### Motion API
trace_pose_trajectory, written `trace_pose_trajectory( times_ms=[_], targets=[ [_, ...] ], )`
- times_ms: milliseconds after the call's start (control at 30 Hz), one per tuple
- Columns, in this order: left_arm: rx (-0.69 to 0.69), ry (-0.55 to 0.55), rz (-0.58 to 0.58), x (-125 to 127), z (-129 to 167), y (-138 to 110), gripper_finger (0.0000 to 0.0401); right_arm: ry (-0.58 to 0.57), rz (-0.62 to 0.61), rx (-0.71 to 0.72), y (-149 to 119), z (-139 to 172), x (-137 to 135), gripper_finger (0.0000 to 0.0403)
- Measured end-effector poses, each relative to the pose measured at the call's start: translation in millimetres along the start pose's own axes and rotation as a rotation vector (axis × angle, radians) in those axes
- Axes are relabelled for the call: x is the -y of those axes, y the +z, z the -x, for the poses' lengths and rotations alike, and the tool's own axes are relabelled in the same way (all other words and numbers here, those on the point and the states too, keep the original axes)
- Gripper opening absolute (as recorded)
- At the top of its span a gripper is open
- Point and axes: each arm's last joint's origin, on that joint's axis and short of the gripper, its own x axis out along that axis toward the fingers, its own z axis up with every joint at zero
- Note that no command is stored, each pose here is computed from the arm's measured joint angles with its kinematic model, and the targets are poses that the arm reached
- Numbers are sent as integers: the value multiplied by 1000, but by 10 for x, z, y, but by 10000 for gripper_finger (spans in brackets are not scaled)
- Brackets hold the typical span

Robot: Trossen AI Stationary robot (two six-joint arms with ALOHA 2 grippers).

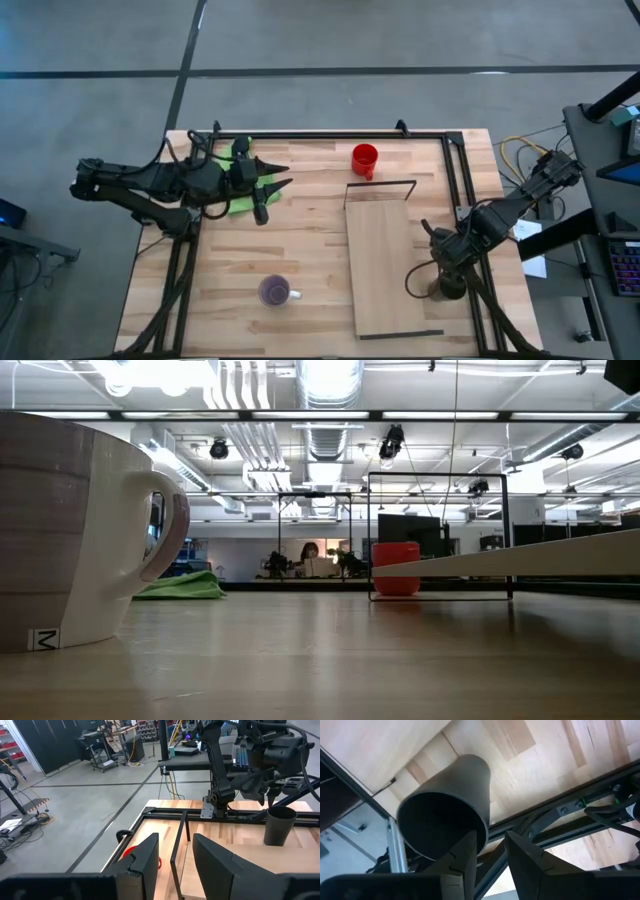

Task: Stack small to large cups/mugs on shelf
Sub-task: Put the black cup on the shelf

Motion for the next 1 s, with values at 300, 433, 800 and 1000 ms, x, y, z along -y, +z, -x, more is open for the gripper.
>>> trace_pose_trajectory(
  times_ms=[300,433,800,1000],
  targets=[
    [-5,0,-2,12,-20,-8,107,-8,-5,-6,-18,-80,-1,96],
    [-5,0,-2,12,-20,-8,107,27,6,6,0,-100,-33,96],
    [-5,0,-2,12,-20,-8,107,11,9,2,24,-213,-1,96],
    [-5,0,-2,13,-20,-8,107,-3,6,-2,32,-261,21,95]
  ],
)
